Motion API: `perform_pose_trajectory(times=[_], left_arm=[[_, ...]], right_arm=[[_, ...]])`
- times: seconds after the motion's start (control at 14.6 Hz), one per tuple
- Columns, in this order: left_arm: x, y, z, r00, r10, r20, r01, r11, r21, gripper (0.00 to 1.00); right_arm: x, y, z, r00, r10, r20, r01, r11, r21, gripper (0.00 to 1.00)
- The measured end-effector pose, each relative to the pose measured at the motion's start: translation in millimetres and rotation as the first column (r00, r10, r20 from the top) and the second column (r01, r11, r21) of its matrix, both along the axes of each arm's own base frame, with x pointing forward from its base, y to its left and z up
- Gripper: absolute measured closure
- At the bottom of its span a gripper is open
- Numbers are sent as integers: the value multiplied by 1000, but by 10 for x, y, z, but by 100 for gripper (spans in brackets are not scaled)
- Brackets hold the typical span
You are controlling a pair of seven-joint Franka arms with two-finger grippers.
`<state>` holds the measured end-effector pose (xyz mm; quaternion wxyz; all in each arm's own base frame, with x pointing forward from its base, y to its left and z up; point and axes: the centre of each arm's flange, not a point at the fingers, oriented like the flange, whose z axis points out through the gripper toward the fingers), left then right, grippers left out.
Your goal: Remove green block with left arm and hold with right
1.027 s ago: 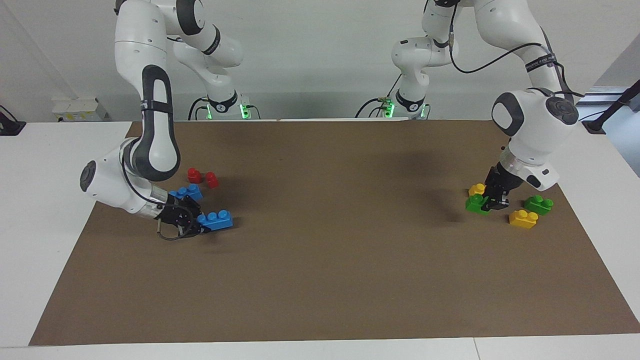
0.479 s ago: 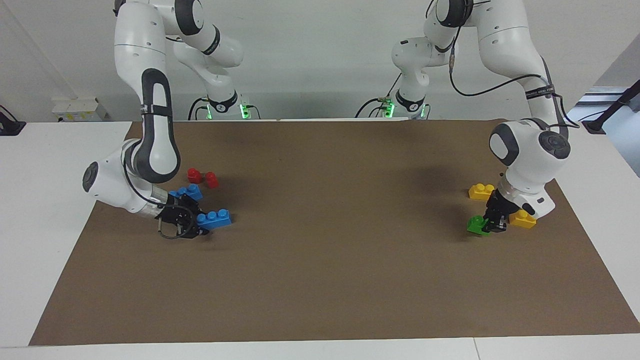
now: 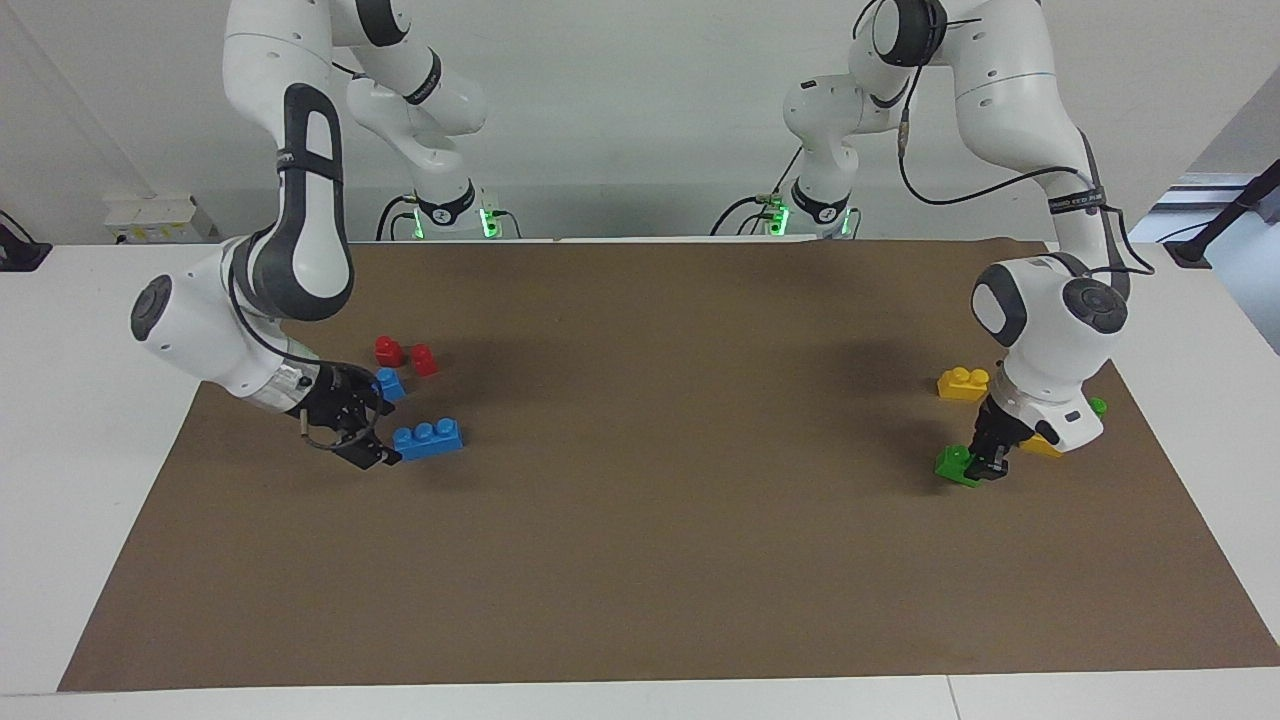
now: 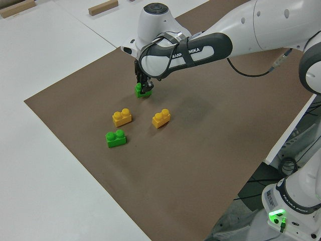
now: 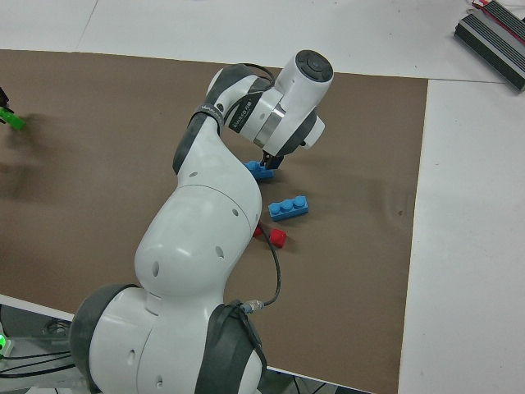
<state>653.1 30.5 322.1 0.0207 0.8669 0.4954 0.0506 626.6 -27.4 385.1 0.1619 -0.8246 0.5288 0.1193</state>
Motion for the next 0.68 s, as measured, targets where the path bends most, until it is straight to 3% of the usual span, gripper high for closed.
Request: perform_pose_trajectory(times=[0.21, 0.34, 0.48, 0.68], left_arm=[[18, -11, 24, 996, -88, 2, 88, 996, 11, 19], [78, -30, 149, 986, -168, 13, 168, 986, 23, 0], [117, -44, 378, 972, -235, -5, 235, 972, 30, 0], [48, -62, 864, 914, -401, -62, 403, 915, 27, 0]], right_arm=[[-132, 322, 585, 980, 190, 53, -185, 979, -82, 0], [-271, 482, 903, 933, 354, 69, -340, 927, -158, 0], [-419, 573, 1212, 868, 492, 66, -470, 857, -212, 0], [-637, 560, 1681, 738, 673, 53, -641, 723, -257, 0]])
